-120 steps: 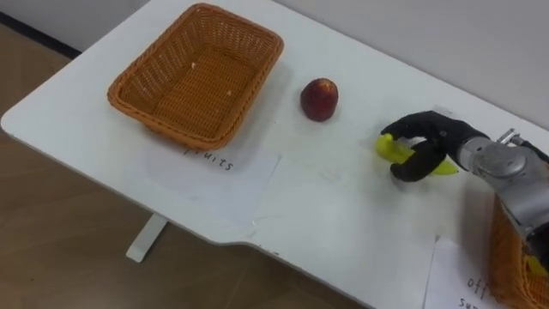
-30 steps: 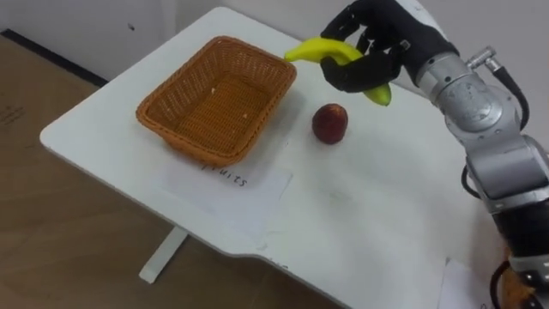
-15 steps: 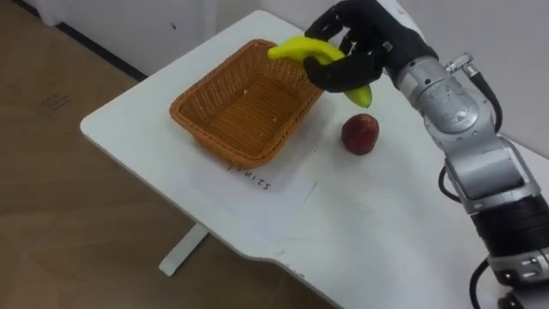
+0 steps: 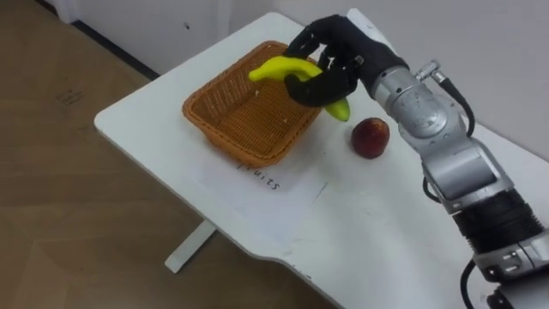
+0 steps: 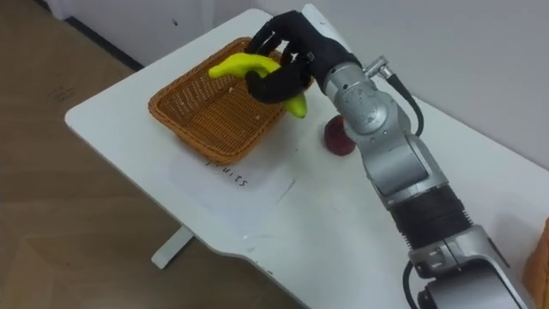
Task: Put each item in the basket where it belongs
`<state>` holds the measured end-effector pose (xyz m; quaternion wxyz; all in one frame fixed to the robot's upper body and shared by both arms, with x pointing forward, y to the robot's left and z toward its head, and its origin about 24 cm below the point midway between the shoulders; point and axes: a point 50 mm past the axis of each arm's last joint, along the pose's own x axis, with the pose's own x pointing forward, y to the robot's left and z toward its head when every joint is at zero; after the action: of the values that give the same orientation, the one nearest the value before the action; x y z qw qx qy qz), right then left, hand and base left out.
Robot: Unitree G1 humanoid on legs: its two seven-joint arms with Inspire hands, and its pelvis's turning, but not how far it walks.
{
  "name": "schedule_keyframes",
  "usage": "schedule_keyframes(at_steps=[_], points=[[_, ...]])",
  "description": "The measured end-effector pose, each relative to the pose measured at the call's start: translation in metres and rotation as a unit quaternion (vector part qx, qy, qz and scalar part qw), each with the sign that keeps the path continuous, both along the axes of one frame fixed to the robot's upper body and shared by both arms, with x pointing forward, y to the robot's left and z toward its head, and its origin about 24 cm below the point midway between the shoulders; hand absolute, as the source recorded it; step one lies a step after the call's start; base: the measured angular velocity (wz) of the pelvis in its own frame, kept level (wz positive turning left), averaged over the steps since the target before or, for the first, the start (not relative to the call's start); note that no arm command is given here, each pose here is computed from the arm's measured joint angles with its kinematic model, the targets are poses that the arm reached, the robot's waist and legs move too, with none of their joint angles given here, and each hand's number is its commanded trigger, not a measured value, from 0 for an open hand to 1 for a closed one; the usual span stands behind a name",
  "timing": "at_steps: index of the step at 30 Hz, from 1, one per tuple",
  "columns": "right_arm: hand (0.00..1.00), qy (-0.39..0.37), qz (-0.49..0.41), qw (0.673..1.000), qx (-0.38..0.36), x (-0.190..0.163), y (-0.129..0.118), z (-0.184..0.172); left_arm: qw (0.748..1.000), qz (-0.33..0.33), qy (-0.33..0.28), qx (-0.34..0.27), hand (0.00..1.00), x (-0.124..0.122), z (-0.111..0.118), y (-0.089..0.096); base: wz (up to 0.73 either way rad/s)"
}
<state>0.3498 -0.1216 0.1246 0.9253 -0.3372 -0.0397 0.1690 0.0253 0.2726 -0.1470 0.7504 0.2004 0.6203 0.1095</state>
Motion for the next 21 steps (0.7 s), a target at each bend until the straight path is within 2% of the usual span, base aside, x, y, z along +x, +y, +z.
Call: schedule_keyframes(at_steps=[21], points=[[1.0,0.02,-0.024,0.999,-0.022,0.007,0.006,-0.023,1.0,-0.002,0.002,0.0,0.0,-0.003,0.0,0.002,0.05]])
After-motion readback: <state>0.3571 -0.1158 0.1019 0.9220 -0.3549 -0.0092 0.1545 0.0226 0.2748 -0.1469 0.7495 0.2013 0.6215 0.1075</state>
